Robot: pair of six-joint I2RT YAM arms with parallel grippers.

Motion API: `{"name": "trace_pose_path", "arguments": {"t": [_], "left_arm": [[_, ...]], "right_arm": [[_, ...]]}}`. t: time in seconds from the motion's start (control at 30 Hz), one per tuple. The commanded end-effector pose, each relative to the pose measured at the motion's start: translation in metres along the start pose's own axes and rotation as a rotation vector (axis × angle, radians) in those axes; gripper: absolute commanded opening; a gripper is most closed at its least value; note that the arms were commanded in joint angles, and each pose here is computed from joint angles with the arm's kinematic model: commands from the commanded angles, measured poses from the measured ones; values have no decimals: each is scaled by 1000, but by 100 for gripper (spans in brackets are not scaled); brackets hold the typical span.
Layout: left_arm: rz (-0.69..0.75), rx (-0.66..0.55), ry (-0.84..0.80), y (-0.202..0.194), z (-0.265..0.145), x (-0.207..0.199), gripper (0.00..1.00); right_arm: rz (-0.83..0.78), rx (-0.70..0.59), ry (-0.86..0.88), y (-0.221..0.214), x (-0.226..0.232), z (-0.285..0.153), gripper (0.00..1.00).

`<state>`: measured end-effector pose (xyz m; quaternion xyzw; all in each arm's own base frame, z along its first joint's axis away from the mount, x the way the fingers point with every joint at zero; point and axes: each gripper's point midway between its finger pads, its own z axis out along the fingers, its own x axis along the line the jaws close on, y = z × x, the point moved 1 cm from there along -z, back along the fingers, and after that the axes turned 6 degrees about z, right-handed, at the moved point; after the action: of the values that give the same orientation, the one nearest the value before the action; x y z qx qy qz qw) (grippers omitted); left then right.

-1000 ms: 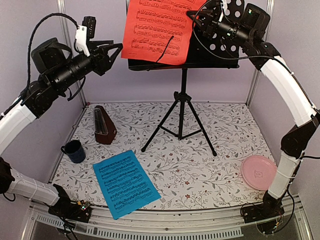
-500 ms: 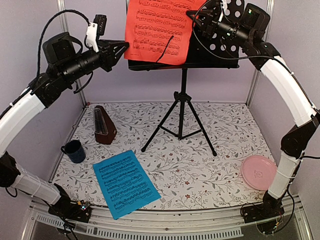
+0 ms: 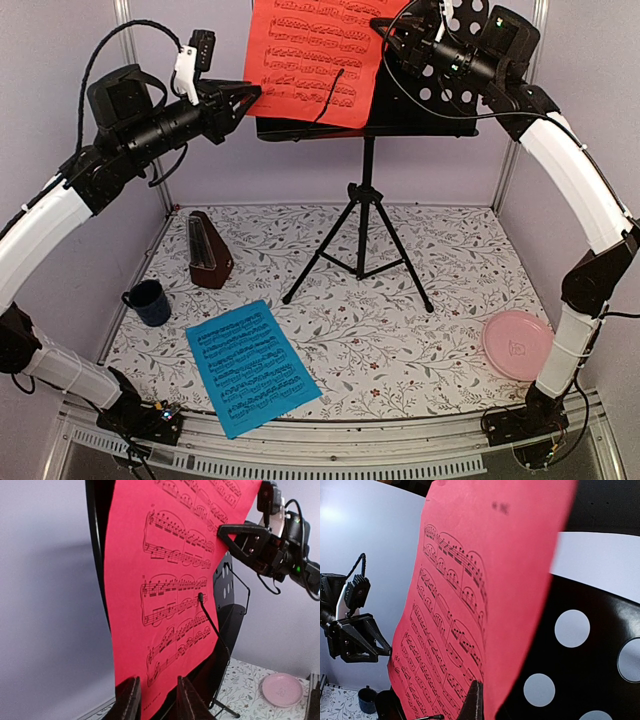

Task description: Set up the instrument practice props

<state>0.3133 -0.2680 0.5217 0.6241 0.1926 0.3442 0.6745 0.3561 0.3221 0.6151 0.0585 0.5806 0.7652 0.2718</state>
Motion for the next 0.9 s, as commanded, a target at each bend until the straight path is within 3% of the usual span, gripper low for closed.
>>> {"name": "trace_pose_path", "arguments": {"t": [0.0, 0.3, 0.47, 0.6, 0.87], "left_arm": [[14, -18, 42, 7, -4, 10, 33], [19, -19, 119, 13, -17, 32, 47], [16, -1, 66, 10, -7, 29, 51], [18, -6, 6, 11, -1, 21, 44], [1, -20, -68, 10, 0, 9, 14]], "right_arm": [[-24, -31, -11, 7, 0, 2, 1], [-27, -27, -4, 5, 1, 3, 1], [-28, -26, -6, 4, 0, 4, 1], [-34, -27, -10, 5, 0, 3, 1], [-41, -36, -17, 7, -1, 4, 1]]}}
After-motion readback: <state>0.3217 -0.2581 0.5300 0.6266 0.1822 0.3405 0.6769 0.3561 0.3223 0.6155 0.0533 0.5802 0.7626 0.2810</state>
